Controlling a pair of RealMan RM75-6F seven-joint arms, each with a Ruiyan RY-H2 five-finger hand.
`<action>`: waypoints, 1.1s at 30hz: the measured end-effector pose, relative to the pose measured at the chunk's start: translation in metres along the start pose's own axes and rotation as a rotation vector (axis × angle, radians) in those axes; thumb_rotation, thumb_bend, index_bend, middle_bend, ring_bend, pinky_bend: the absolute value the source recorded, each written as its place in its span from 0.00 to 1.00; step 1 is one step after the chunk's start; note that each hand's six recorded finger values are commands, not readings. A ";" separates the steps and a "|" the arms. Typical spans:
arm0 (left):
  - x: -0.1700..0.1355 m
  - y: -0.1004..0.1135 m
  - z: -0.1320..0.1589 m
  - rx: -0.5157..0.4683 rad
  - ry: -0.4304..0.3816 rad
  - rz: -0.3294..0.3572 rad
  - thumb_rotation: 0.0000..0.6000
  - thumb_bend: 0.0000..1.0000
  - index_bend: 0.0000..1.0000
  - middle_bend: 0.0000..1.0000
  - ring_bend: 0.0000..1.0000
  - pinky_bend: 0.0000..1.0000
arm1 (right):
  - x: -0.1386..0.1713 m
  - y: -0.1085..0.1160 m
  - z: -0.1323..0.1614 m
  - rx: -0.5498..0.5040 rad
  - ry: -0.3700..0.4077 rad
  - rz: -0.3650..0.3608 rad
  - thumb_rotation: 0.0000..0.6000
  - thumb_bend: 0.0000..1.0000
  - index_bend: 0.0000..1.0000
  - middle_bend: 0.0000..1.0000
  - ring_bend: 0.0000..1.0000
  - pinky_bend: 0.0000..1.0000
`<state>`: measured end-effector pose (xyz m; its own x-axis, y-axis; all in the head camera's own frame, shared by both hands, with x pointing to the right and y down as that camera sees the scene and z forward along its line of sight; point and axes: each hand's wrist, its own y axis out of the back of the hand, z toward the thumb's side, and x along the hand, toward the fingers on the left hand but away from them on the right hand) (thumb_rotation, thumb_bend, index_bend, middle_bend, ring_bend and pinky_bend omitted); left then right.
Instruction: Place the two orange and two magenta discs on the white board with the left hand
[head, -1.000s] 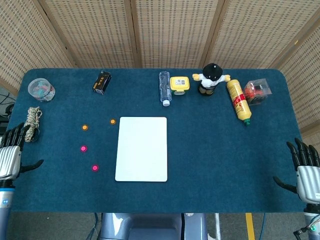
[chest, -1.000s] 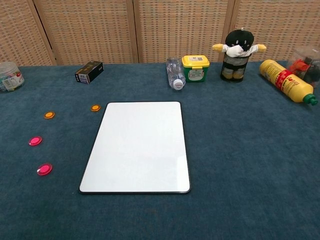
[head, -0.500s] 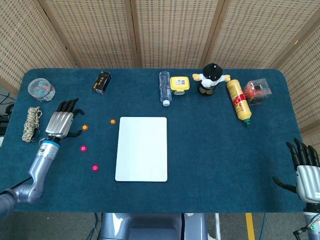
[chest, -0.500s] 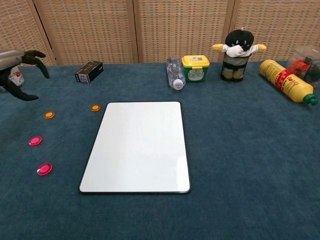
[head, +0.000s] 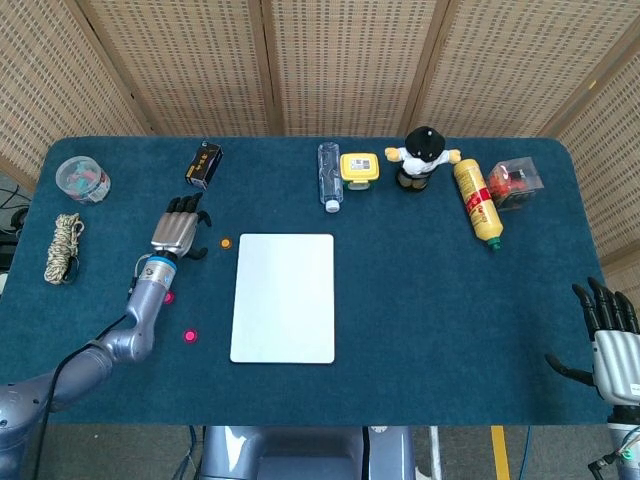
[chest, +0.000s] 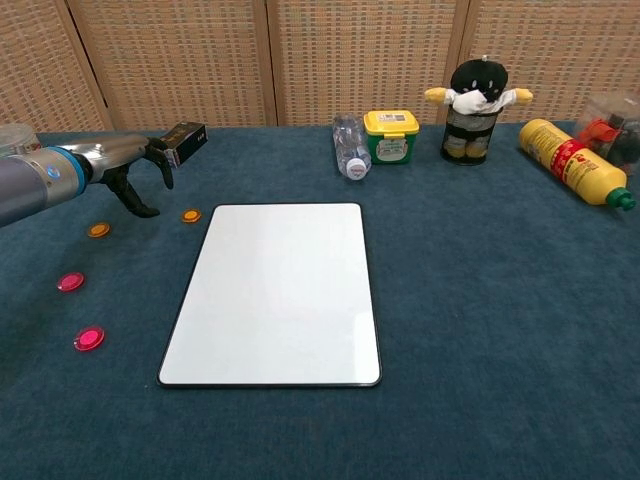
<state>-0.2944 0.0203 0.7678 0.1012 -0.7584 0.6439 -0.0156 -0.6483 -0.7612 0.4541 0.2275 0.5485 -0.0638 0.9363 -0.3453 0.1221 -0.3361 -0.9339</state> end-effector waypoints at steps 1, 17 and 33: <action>0.001 -0.001 0.001 0.001 0.001 -0.002 1.00 0.31 0.39 0.00 0.00 0.00 | 0.000 0.000 0.000 -0.001 0.000 0.001 1.00 0.00 0.00 0.00 0.00 0.00; 0.011 -0.013 0.023 -0.001 -0.023 -0.034 1.00 0.31 0.39 0.00 0.00 0.00 | 0.000 0.000 -0.001 -0.013 -0.003 0.005 1.00 0.00 0.00 0.00 0.00 0.00; 0.017 -0.025 0.031 0.012 -0.010 -0.059 1.00 0.32 0.52 0.00 0.00 0.00 | 0.000 0.001 -0.002 -0.027 -0.009 0.005 1.00 0.00 0.00 0.00 0.00 0.00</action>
<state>-0.2614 0.0254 0.7955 0.1116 -0.7181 0.6870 0.0027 -0.6911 -0.7228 0.4560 0.2275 0.5480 -0.0719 0.9335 -0.3512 0.1491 -0.3381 -0.9292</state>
